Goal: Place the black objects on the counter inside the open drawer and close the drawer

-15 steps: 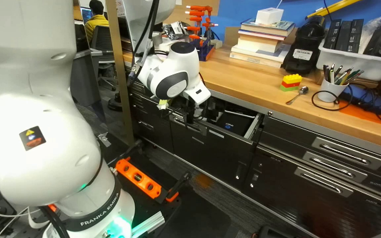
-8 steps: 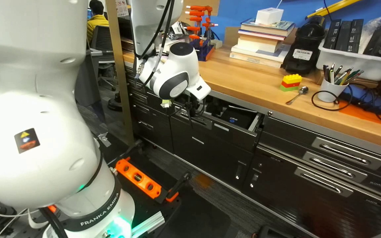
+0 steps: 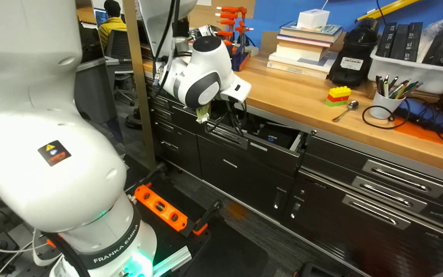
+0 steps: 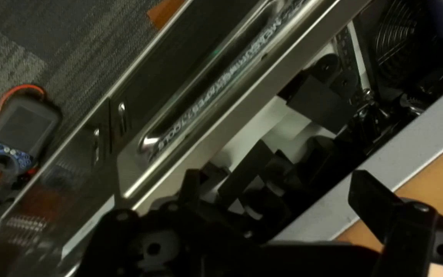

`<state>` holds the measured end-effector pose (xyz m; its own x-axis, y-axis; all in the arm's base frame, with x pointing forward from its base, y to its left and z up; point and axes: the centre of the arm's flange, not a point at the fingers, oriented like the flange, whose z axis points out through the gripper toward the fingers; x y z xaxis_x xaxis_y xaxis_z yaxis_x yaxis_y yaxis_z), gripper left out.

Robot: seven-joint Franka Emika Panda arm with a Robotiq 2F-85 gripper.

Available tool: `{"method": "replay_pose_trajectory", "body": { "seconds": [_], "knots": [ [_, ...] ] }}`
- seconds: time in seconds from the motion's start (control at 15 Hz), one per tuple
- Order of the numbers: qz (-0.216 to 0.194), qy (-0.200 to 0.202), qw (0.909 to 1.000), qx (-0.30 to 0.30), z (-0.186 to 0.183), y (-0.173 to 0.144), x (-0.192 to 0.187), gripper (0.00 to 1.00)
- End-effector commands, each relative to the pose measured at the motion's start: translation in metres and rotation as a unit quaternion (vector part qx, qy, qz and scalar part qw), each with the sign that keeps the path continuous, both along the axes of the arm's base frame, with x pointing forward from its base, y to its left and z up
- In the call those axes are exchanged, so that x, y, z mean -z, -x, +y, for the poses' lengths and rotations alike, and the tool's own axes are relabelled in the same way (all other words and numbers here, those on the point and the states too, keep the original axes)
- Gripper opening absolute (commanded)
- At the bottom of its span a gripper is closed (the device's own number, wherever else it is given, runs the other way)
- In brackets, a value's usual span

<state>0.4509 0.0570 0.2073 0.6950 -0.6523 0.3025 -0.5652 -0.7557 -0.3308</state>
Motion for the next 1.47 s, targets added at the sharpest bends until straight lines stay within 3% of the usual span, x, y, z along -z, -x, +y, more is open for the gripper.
{"method": "replay_pose_trajectory", "body": {
  "seconds": [0.0,0.33,0.73,1.07,1.4],
  "knots": [
    [-0.015,0.075,0.9968,-0.021,-0.002,0.019,-0.046,1.0],
    [0.033,0.169,0.9842,-0.042,-0.03,0.052,-0.038,1.0],
    [0.111,0.231,0.9625,-0.088,-0.022,0.069,0.0,1.0],
    [0.166,0.233,0.9486,-0.136,-0.007,0.068,0.024,1.0],
    [0.218,0.197,0.9505,-0.102,0.005,0.039,0.042,1.0]
  ]
}}
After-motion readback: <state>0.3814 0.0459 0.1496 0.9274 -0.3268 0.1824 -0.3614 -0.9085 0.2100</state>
